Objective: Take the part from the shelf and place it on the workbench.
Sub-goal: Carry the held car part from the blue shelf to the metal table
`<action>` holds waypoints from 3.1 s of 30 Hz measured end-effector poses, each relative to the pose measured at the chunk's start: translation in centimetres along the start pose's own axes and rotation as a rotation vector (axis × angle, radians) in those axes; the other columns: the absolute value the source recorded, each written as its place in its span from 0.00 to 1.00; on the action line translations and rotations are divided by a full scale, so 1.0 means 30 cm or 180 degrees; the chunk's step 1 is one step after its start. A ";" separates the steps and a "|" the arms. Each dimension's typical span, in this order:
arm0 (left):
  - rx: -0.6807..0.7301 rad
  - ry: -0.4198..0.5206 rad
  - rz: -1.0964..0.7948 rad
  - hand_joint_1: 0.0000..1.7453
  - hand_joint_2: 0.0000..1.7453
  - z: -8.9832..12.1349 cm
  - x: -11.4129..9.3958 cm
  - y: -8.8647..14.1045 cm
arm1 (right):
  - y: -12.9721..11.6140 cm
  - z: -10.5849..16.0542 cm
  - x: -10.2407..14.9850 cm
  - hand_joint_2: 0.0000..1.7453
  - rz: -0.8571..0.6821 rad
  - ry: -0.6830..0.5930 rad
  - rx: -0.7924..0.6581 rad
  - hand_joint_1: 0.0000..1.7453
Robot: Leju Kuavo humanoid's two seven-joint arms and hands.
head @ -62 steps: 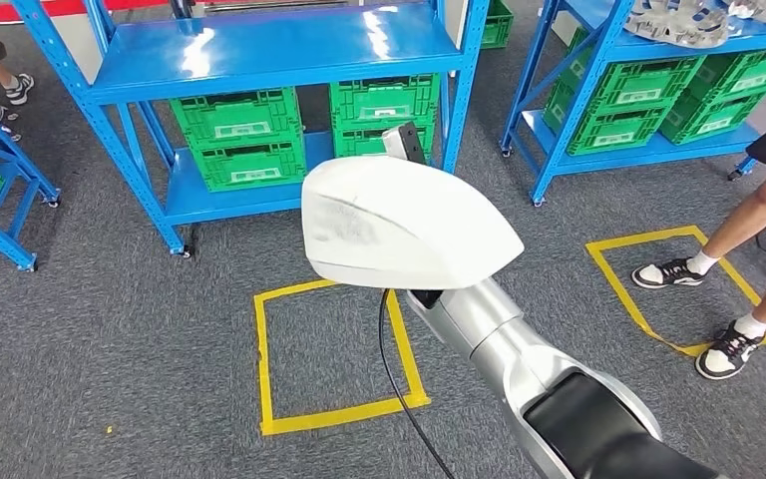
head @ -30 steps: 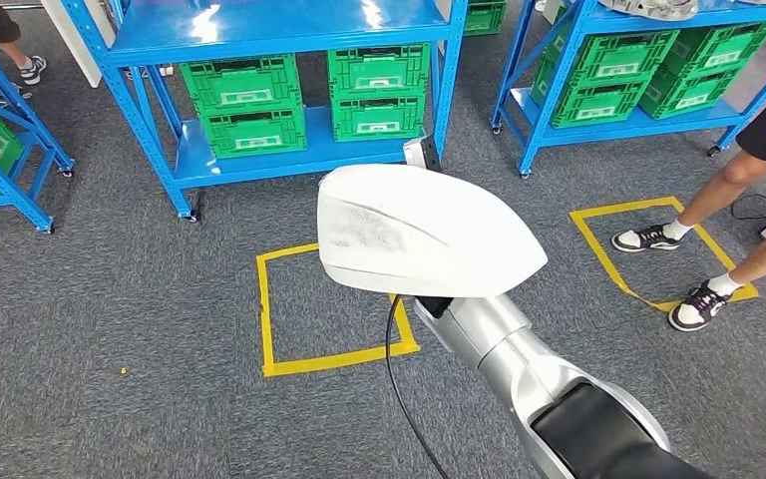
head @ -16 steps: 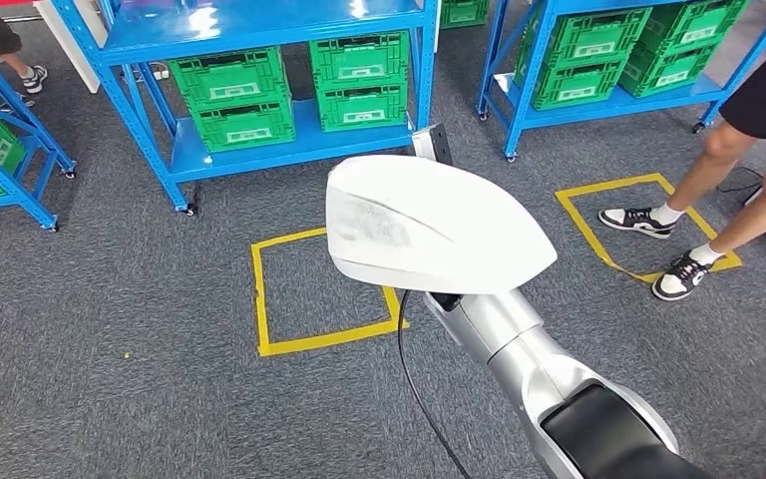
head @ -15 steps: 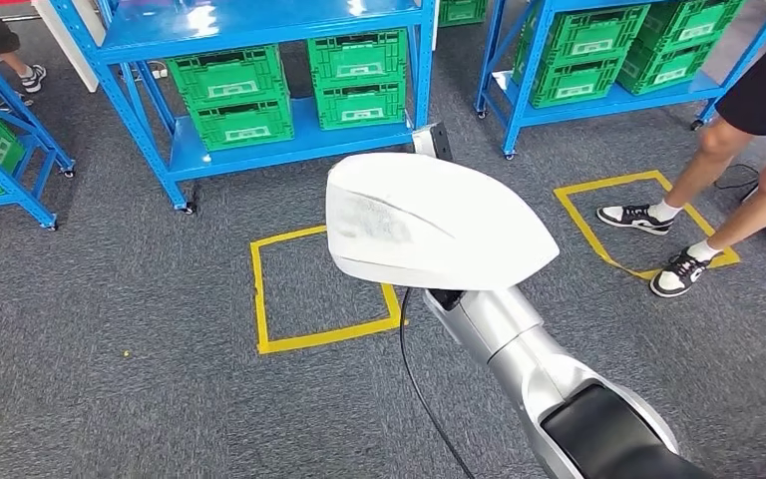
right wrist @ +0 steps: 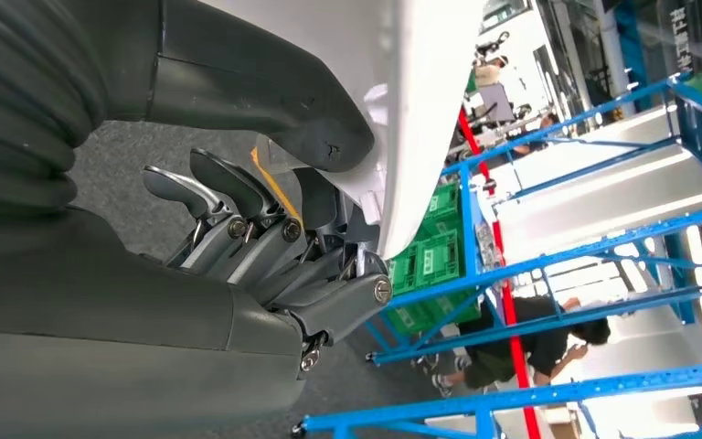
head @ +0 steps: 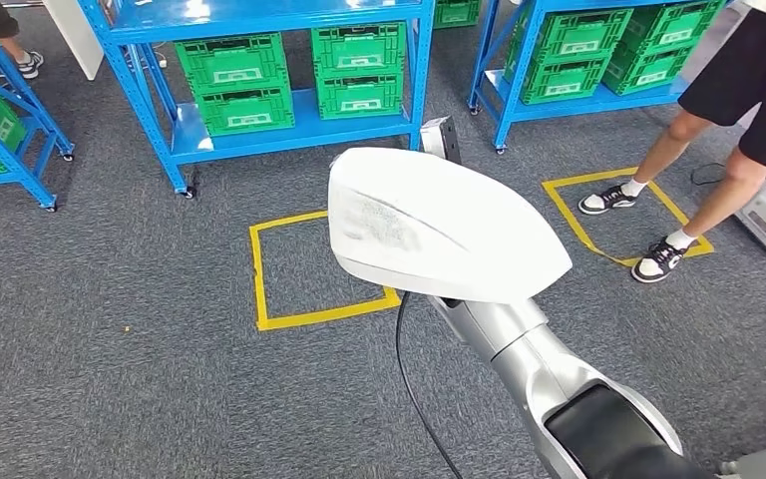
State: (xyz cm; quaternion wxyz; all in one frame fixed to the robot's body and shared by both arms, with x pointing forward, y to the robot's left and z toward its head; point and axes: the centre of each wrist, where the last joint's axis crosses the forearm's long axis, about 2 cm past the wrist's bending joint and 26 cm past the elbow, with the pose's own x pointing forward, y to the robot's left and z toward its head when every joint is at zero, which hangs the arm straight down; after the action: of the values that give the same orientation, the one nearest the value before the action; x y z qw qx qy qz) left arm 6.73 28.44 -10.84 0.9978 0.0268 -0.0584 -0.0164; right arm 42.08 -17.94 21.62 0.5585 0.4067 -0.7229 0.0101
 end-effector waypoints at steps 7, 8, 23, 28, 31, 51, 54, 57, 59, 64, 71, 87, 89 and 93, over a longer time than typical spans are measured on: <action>-0.0050 0.0040 0.0019 0.00 1.00 0.001 -0.012 -0.026 | -0.006 -0.007 0.006 1.00 0.0013 -0.0008 -0.0010 1.00; -0.0055 0.0047 0.0032 0.00 1.00 0.002 -0.013 -0.028 | -0.007 -0.011 0.012 1.00 0.0019 -0.0026 -0.0002 1.00; 0.0018 0.0064 0.0178 0.00 1.00 -0.001 0.019 0.037 | -0.004 -0.021 0.034 1.00 0.0011 -0.0144 0.0154 1.00; -0.0105 0.0315 0.0019 0.00 1.00 -0.002 -0.024 0.013 | -0.008 0.010 0.014 1.00 -0.0094 -0.0221 0.0182 1.00; -0.0141 0.0477 -0.0124 0.00 1.00 -0.002 -0.054 0.010 | -0.020 0.044 0.000 1.00 -0.0143 -0.0332 0.0121 1.00; -0.0014 0.0349 -0.0476 0.00 1.00 -0.005 -0.060 0.089 | -0.075 0.157 -0.011 1.00 -0.0166 -0.0541 -0.0051 1.00; 0.0079 0.0085 -0.0540 0.00 1.00 -0.005 -0.027 0.124 | -0.080 0.169 -0.011 1.00 -0.0169 -0.0580 -0.0071 1.00; 0.0146 -0.0074 -0.0585 0.00 1.00 -0.002 0.025 0.152 | -0.081 0.180 -0.007 1.00 -0.0142 -0.0602 -0.0069 1.00; 0.0181 -0.0078 -0.0599 0.00 1.00 -0.001 0.042 0.163 | -0.073 0.174 0.000 1.00 -0.0131 -0.0632 -0.0056 1.00; 0.0217 0.0219 -0.0678 0.00 1.00 -0.003 -0.010 0.183 | -0.041 0.173 -0.024 1.00 -0.0178 -0.0625 -0.0091 1.00; 0.0189 0.0377 -0.0583 0.00 1.00 -0.005 -0.051 0.172 | -0.041 0.185 -0.022 1.00 -0.0134 -0.0555 -0.0032 1.00; 0.0208 -0.0276 -0.0495 0.00 1.00 0.001 0.080 0.103 | -0.058 0.143 -0.001 1.00 -0.0081 -0.0365 0.0029 1.00; 0.0157 -0.0229 -0.0456 0.00 1.00 0.001 0.074 0.084 | -0.061 0.136 0.007 1.00 -0.0067 -0.0373 0.0034 1.00; 0.0038 0.0067 -0.0379 0.00 1.00 -0.001 0.008 0.025 | -0.081 0.143 0.018 1.00 -0.0019 -0.0361 0.0002 1.00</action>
State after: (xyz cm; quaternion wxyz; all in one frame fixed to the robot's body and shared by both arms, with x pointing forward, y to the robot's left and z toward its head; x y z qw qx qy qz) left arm 6.98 29.19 -10.81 0.9954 0.0363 -0.0463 -0.0752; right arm 40.08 -21.88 19.38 0.5166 0.4090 -0.7521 -0.0144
